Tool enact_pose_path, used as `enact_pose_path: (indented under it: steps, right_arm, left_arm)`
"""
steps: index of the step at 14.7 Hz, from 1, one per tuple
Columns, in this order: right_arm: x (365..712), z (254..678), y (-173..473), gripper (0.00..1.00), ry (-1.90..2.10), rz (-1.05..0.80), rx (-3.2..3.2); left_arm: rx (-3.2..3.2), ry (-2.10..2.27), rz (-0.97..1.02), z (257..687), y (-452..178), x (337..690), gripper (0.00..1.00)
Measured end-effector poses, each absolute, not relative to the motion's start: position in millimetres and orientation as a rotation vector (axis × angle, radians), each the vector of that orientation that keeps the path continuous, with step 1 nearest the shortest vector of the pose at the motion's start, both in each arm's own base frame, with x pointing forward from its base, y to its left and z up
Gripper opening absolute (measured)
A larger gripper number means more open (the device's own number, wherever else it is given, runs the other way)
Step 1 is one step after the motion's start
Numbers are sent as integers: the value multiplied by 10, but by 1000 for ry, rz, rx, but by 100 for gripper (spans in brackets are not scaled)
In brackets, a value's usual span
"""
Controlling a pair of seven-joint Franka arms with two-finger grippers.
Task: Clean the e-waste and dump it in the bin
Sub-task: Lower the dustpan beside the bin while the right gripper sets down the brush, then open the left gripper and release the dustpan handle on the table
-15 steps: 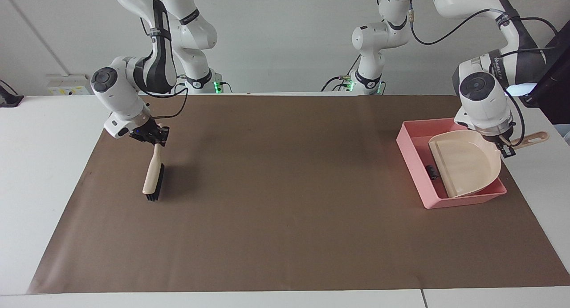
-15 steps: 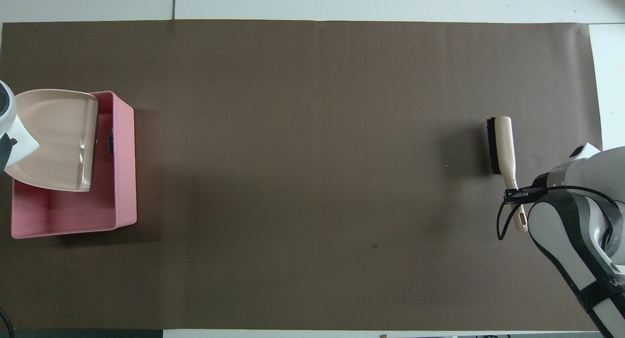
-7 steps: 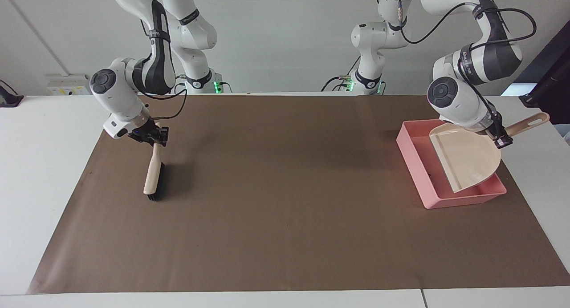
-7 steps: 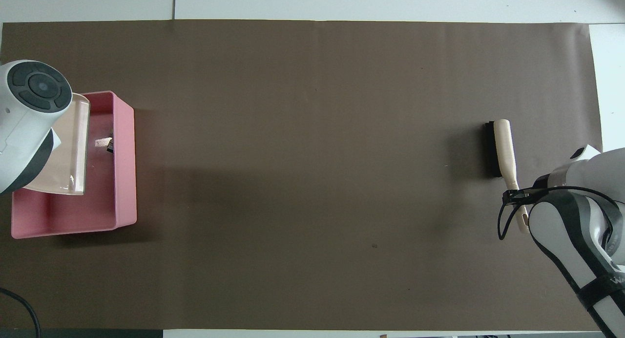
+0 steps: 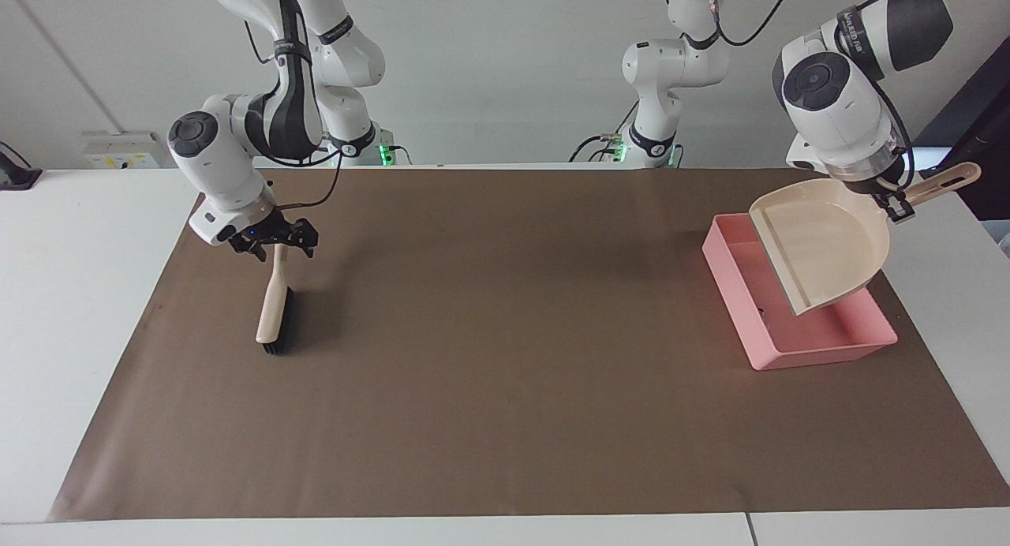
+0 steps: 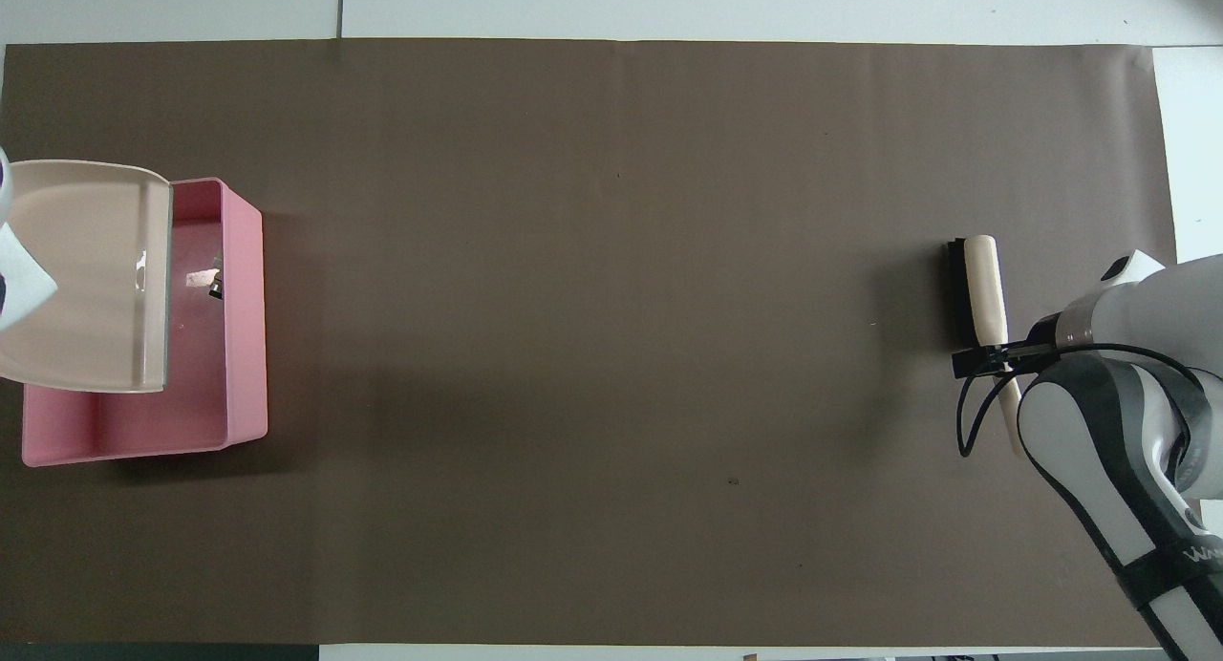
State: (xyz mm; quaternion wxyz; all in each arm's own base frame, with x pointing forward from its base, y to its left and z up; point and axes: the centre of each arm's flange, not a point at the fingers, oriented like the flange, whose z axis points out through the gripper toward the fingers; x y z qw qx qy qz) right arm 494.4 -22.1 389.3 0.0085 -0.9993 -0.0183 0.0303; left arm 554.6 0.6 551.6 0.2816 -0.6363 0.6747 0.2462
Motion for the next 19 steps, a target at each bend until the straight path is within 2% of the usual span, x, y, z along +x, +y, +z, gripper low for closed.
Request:
enact_pose_path:
  steps: [5,10,13,15,19]
  right_arm:
    - [5143,4754,140,100,28,-29,-3130]
    - [5179,5864,-24,100,70,-36,-3136]
    - [5157,6379,-288,100,141,16,-3156]
    - [5224,6592,-379,100,164,37,-3169]
    - [5384,6475,-390,100,161,83,-3168]
  left_arm:
    - [-1811,1998,552,5151,-526,5416,33]
    - [-1830,2095,441,4552,-1405,5135,33]
    - [-1830,2113,383,4172,-1749,4974,33]
    - [-1840,2122,362,3929,-1859,4919,33]
    - [-1821,2164,333,3612,-1960,4914,33]
